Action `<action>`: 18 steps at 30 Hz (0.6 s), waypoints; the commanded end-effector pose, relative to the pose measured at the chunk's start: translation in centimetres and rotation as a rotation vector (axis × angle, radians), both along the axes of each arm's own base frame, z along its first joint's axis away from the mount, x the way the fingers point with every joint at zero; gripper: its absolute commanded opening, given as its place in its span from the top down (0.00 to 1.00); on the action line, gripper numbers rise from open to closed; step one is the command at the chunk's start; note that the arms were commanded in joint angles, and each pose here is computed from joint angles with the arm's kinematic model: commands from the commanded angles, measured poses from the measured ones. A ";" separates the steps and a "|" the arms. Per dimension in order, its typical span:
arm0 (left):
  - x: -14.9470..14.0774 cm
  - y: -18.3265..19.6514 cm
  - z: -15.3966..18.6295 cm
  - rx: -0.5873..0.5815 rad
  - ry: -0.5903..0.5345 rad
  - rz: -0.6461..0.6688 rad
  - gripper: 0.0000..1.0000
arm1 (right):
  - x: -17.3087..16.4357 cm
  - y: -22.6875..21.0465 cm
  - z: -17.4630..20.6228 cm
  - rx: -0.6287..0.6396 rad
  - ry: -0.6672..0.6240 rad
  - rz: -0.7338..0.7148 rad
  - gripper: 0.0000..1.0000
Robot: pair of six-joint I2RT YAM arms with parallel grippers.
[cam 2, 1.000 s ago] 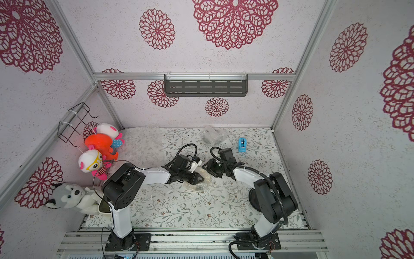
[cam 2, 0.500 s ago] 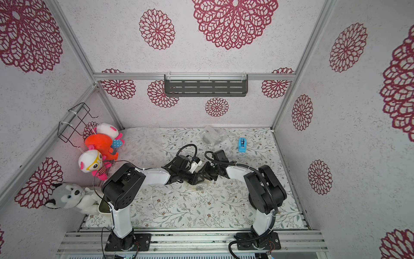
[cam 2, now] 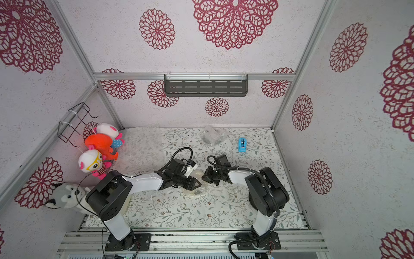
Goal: Wrap dinner plates in bubble wrap
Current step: Wrap the plate in the bubble wrap.
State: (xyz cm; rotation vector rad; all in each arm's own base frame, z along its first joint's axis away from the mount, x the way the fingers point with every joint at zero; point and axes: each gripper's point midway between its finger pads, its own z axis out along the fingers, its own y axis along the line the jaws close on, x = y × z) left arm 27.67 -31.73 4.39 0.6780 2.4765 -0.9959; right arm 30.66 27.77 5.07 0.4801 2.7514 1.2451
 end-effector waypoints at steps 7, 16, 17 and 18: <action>-2.1 1.8 -5.9 0.111 0.211 0.099 0.93 | 1.8 -0.3 3.2 0.029 -0.123 -0.021 1.00; -1.7 2.3 -6.4 0.090 0.248 0.176 1.00 | -2.9 -1.8 0.1 -0.048 -0.111 0.124 1.00; -1.7 2.3 -6.3 0.085 0.246 0.170 1.00 | -3.9 -2.5 -1.6 -0.088 -0.074 0.140 1.00; -1.7 2.3 -5.9 0.077 0.242 0.168 1.00 | -4.5 -3.2 -2.9 -0.127 -0.051 0.152 1.00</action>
